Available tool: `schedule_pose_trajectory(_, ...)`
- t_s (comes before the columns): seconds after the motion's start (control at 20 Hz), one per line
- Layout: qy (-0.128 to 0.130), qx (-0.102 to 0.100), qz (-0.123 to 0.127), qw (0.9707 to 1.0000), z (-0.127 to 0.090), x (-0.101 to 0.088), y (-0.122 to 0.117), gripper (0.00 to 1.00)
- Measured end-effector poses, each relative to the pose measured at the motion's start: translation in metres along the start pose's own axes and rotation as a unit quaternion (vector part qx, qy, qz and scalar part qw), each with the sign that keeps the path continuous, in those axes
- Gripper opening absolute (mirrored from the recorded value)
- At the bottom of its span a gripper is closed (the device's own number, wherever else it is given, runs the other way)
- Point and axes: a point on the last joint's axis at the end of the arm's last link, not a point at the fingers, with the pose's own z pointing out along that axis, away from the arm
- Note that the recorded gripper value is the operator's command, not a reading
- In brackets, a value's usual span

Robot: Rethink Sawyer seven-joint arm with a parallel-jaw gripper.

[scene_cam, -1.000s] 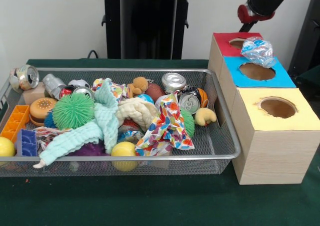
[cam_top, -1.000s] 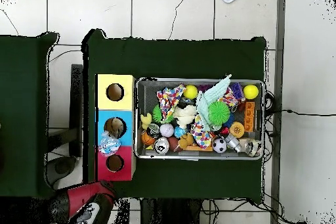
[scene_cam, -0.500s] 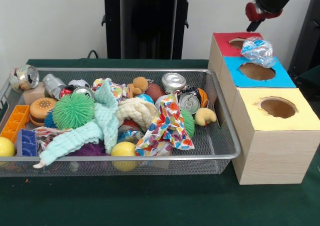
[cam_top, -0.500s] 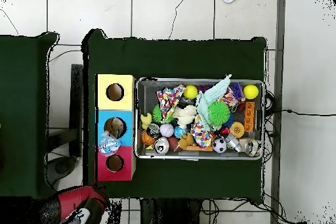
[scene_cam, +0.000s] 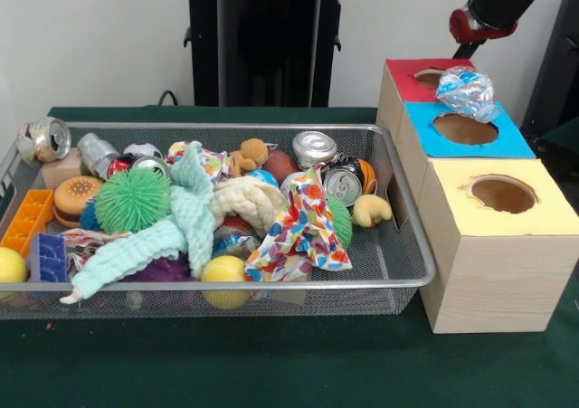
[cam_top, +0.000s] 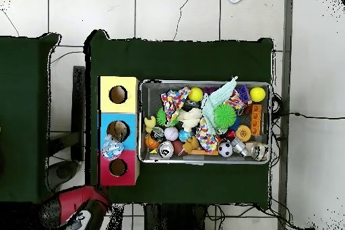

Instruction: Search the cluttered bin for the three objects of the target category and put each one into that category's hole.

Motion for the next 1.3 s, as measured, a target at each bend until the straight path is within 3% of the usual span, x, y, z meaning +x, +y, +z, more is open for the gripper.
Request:
schedule_pose_trajectory(0.65,0.000,0.000,0.014,0.9999,-0.049,-0.027,-0.013,0.00)
schedule_pose_trajectory(1.1,0.007,-0.005,0.020,0.9998,-0.093,-0.028,-0.018,0.00)
schedule_pose_trajectory(1.3,-0.002,-0.004,0.026,0.9997,-0.105,-0.031,-0.023,0.00)
